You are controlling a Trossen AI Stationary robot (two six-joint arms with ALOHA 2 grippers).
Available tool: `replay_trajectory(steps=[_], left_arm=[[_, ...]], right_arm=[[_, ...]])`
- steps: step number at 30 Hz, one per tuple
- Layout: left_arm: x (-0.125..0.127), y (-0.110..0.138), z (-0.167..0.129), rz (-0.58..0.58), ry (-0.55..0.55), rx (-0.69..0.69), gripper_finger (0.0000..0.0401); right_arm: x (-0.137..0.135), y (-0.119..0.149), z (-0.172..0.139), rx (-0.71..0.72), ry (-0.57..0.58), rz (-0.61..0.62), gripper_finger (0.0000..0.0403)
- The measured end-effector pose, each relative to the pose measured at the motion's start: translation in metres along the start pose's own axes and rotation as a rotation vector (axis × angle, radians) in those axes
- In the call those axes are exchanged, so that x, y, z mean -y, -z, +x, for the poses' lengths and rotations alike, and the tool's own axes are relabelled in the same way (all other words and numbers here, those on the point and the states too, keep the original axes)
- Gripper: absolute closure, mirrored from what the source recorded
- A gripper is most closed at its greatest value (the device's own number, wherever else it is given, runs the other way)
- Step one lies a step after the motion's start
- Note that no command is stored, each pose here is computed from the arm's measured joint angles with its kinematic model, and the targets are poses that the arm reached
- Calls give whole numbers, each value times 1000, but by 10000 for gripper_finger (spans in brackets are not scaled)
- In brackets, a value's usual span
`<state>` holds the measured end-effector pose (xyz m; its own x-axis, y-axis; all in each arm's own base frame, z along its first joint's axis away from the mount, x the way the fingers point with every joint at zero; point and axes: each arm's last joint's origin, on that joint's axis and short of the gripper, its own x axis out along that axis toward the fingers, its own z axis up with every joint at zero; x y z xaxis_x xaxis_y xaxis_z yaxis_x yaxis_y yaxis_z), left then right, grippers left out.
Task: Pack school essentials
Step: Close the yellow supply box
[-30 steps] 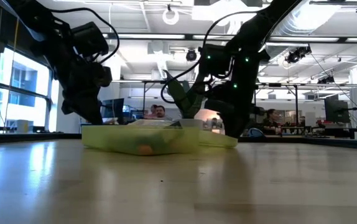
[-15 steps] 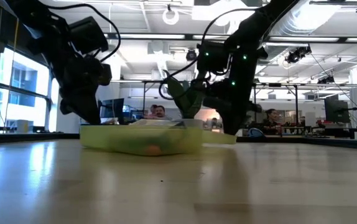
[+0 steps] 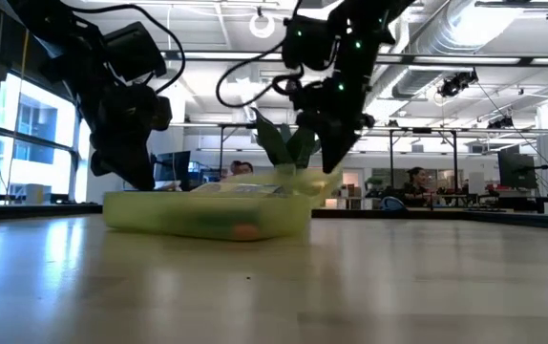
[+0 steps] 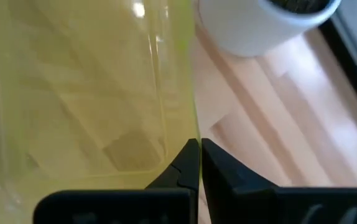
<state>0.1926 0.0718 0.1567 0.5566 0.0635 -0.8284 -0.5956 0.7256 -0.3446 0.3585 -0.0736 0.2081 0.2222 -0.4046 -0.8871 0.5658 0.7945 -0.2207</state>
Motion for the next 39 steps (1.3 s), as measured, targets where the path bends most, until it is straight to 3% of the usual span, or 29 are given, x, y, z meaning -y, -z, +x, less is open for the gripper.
replay_trajectory(steps=[9, 16, 23, 27, 34, 39], left_arm=[[-4, -6, -1, 85, -7, 45, 339], [-17, -26, -13, 117, -53, 86, 339], [-27, -51, -33, 109, -107, 122, 339], [-37, -60, -41, 123, -207, 156, 339], [-62, -66, -44, 58, -250, 171, 339], [-78, -72, -31, 21, -158, 160, 339]], right_arm=[[-15, -4, -19, 54, 46, -71, 403], [-27, 1, -25, 83, 94, -142, 403], [-33, 4, -28, 102, 116, -176, 403], [-33, 4, -28, 106, 128, -183, 403], [-34, 4, -29, 115, 144, -204, 403], [-38, 3, -31, 143, 147, -239, 403]])
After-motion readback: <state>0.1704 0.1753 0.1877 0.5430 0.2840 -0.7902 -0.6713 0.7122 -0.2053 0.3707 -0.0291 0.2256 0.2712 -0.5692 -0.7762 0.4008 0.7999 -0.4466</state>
